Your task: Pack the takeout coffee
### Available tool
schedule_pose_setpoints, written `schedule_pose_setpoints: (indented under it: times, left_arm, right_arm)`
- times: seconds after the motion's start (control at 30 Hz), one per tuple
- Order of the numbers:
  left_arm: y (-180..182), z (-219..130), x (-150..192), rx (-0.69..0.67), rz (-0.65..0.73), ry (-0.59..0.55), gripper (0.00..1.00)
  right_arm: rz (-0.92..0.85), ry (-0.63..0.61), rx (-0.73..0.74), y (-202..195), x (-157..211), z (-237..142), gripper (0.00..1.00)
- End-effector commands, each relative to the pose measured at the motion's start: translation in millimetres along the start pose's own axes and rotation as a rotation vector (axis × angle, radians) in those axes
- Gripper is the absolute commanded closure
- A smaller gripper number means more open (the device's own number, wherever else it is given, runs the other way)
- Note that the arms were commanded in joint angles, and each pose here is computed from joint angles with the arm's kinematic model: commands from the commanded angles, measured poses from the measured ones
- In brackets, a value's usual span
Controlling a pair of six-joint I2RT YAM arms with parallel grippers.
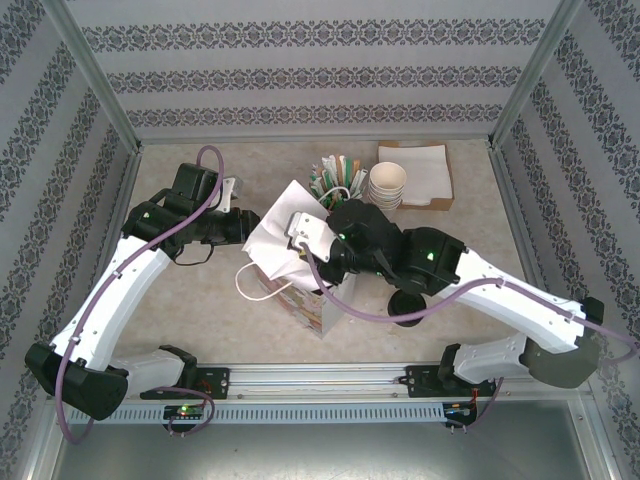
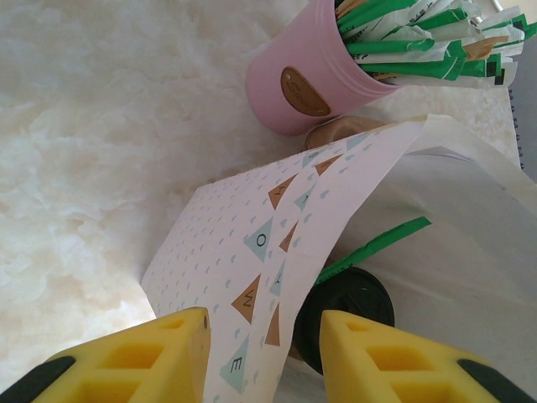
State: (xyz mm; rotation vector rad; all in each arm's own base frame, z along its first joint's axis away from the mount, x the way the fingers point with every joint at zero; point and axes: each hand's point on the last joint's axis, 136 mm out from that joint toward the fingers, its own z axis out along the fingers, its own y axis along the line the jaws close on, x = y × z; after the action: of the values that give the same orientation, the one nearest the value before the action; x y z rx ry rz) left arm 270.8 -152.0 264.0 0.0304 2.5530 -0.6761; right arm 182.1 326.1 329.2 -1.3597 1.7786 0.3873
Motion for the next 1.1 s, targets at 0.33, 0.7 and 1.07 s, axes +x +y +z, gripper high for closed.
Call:
schedule_pose_setpoints:
  times: [0.33,0.7,1.07]
  left_arm:
    - [-7,-2,1,0.029,-0.001,-0.016,0.6]
    - [-7,-3,1,0.028,-0.003,-0.017,0.6]
    - [-7,-4,0,0.027,-0.002,-0.02,0.6]
  right_arm:
    - [0.215,0.206,-0.176,11,28,29,1.0]
    - [0.236,0.401,-0.135,2,68,53,1.0]
    - [0.243,0.522,-0.2,13,88,70,1.0]
